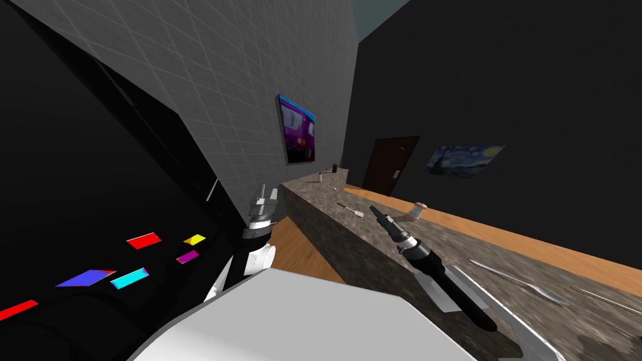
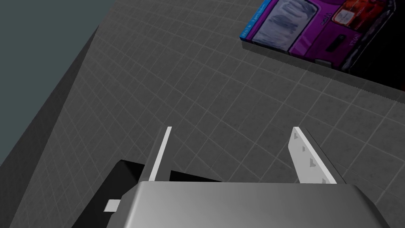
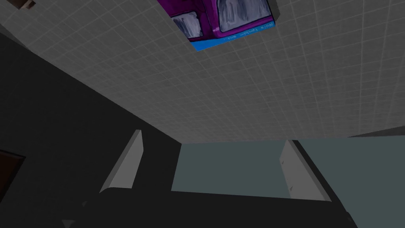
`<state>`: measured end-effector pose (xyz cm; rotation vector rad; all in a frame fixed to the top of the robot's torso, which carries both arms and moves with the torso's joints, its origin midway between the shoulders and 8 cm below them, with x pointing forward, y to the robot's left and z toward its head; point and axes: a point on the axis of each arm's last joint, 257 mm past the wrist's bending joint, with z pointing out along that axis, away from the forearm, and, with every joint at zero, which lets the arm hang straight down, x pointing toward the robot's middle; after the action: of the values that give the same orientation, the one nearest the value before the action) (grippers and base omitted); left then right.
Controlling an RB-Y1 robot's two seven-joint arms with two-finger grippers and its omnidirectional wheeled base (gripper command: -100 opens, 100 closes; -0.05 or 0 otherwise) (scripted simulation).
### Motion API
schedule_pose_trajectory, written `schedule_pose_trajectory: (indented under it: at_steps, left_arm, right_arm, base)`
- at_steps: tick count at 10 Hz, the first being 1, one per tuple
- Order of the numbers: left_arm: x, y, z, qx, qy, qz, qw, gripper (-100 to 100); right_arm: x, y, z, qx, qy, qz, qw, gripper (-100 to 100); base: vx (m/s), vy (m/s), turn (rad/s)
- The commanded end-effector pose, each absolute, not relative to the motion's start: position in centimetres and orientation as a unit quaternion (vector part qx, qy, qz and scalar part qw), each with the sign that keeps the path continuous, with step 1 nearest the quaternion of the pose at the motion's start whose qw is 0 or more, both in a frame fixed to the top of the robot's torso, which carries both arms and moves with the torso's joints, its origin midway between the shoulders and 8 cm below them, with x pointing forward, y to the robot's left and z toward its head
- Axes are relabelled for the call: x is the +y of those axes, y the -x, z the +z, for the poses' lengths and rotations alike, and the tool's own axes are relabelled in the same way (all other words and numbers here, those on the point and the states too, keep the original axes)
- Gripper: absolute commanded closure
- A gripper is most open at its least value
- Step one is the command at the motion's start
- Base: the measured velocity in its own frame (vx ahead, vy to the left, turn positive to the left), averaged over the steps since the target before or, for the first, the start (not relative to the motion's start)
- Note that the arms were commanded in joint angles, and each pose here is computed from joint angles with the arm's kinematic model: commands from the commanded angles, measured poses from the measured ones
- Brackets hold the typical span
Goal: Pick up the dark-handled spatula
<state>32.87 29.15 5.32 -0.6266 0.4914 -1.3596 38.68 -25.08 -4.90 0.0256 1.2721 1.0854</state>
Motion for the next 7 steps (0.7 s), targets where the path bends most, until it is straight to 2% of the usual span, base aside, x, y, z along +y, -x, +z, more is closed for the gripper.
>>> schedule_pose_trajectory:
  at_steps: [1, 7]
  left_arm:
    - [29.2, -32.9, 5.3, 0.221, 0.282, -0.612, 0.705, 0]
    - [29.2, -32.9, 5.3, 0.221, 0.282, -0.612, 0.705, 0]
  right_arm:
    - [-25.8, -39.1, -6.5, 0.590, -0.004, 0.468, 0.658, -100]
    - [-28.2, -39.9, -11.6, 0.675, 0.032, 0.411, 0.612, -100]
  base:
    - [0.007, 0.005, 0.144]
    - [0.014, 0.005, 0.127]
